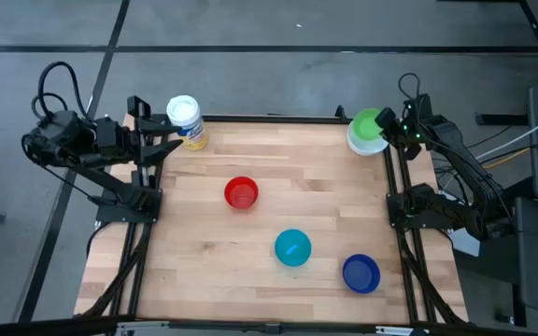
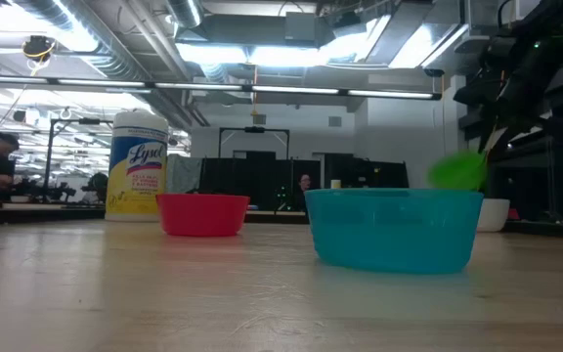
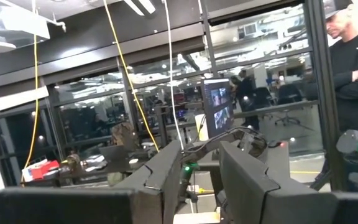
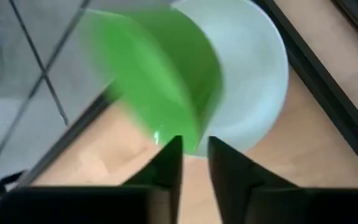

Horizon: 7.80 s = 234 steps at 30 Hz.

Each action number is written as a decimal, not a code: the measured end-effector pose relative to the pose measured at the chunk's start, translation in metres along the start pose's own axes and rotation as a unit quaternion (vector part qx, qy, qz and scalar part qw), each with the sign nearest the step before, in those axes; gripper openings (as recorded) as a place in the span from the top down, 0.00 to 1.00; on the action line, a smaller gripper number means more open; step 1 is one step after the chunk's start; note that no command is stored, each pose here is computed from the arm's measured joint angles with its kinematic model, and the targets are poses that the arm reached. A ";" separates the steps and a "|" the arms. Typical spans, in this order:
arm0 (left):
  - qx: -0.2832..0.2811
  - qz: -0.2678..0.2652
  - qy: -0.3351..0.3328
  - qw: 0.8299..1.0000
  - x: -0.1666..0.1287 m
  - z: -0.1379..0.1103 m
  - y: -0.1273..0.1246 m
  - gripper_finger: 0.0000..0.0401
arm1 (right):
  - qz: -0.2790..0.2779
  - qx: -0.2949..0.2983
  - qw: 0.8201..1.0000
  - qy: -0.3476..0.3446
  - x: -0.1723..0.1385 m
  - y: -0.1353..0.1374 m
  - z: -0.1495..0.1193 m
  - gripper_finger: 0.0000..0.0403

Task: Nest bowls inside each other
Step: Stack the green bowl on top of the white bowl, then stack the dark blue bowl on top of the green bowl, then stack the light blue bowl on top of the dark blue bowl

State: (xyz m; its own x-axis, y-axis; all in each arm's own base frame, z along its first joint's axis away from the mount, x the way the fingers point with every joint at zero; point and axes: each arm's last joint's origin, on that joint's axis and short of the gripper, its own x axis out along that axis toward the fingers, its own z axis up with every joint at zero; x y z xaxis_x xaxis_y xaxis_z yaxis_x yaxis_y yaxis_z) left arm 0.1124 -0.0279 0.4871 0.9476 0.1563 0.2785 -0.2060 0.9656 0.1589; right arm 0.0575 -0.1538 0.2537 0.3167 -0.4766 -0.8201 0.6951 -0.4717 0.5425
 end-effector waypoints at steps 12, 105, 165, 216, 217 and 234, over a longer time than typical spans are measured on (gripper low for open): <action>-0.002 -0.012 0.003 1.000 -0.002 0.000 -0.003 0.74 | 0.063 -0.086 0.993 0.058 -0.002 0.013 -0.017 0.47; -0.043 0.059 0.101 0.992 -0.001 -0.007 -0.072 0.74 | -0.012 -0.608 0.712 0.351 -0.025 -0.072 -0.335 0.99; -0.011 0.029 0.093 0.995 -0.006 -0.003 -0.072 0.74 | -0.033 0.074 0.996 -0.030 0.023 0.090 -0.019 1.00; -0.061 0.006 0.060 0.996 -0.012 0.007 -0.063 0.74 | 0.018 0.207 0.963 -0.174 0.032 0.008 -0.058 0.65; -0.062 0.004 0.059 0.996 -0.012 0.007 -0.063 0.74 | 0.016 0.206 0.963 -0.173 0.032 0.007 -0.058 0.64; -0.046 0.006 0.061 0.997 -0.012 0.007 -0.063 0.74 | 0.249 -0.134 0.956 0.073 0.023 0.055 -0.102 0.55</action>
State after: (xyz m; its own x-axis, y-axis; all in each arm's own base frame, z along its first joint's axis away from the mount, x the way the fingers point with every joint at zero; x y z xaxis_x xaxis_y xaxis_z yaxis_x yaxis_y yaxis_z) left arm 0.1123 -0.0921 0.4804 0.9692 0.1862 0.1610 -0.1989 0.9778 0.0665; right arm 0.1689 -0.1148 0.2465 0.7251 -0.4739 -0.4996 0.5687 0.0029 0.8226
